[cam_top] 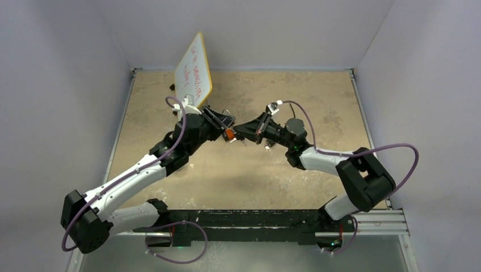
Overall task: Unlock with the key
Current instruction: Unlock the lock.
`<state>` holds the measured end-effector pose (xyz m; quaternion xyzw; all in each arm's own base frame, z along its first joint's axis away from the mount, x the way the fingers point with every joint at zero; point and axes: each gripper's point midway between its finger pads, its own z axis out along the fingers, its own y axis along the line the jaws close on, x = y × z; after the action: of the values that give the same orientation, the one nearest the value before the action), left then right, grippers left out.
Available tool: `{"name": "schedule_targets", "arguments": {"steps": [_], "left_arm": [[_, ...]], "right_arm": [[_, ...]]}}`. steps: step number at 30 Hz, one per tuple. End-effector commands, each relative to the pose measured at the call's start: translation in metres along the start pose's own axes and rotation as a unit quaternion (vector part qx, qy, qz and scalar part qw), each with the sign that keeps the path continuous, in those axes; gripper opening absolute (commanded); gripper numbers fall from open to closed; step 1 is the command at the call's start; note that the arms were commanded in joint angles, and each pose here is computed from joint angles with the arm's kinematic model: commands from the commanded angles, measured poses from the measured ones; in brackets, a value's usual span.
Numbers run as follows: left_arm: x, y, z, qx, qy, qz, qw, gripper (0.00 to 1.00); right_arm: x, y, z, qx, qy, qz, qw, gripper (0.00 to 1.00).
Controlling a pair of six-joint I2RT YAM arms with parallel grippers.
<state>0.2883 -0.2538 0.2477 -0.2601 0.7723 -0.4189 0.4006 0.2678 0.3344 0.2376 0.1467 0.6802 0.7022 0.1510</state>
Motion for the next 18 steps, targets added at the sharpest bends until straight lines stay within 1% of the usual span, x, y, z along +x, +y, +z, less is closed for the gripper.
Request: {"name": "schedule_targets", "arguments": {"steps": [1,3,5,7,8,11,12,14,15,17,18], "left_arm": [[0.020,-0.059,-0.022,0.148,0.058,0.002,0.987,0.07],[0.020,-0.062,-0.023,0.163,0.053,0.002,0.985,0.07],[0.017,-0.060,-0.022,0.165,0.042,0.011,0.985,0.06],[0.011,-0.056,-0.021,0.155,0.022,0.032,0.987,0.06],[0.007,-0.051,-0.019,0.146,0.011,0.043,0.988,0.06],[-0.005,-0.043,-0.019,0.137,-0.029,0.099,0.985,0.07],[-0.009,-0.041,-0.019,0.139,-0.044,0.124,0.981,0.07],[-0.016,-0.040,-0.022,0.149,-0.070,0.179,0.970,0.08],[-0.019,-0.039,-0.023,0.152,-0.080,0.206,0.963,0.09],[-0.022,-0.040,-0.027,0.169,-0.096,0.263,0.945,0.09],[-0.020,-0.042,-0.029,0.183,-0.101,0.299,0.931,0.08]], "right_arm": [[-0.007,0.069,-0.013,-0.142,-0.015,0.072,0.987,0.00],[-0.007,0.077,-0.018,-0.155,-0.017,0.087,0.984,0.00],[-0.002,0.080,-0.021,-0.151,-0.008,0.089,0.984,0.00],[0.001,0.080,-0.025,-0.141,-0.005,0.064,0.988,0.00],[0.001,0.074,-0.025,-0.121,-0.006,0.042,0.992,0.02],[0.004,0.046,-0.034,-0.054,-0.010,-0.051,0.997,0.40],[0.007,0.043,-0.041,-0.044,-0.011,-0.093,0.995,0.49],[0.011,0.035,-0.051,-0.010,-0.009,-0.161,0.987,0.56],[0.010,0.028,-0.055,0.016,-0.013,-0.200,0.980,0.58],[0.009,0.025,-0.063,0.054,-0.011,-0.271,0.961,0.60],[0.009,0.023,-0.068,0.075,-0.006,-0.295,0.952,0.61]]}}
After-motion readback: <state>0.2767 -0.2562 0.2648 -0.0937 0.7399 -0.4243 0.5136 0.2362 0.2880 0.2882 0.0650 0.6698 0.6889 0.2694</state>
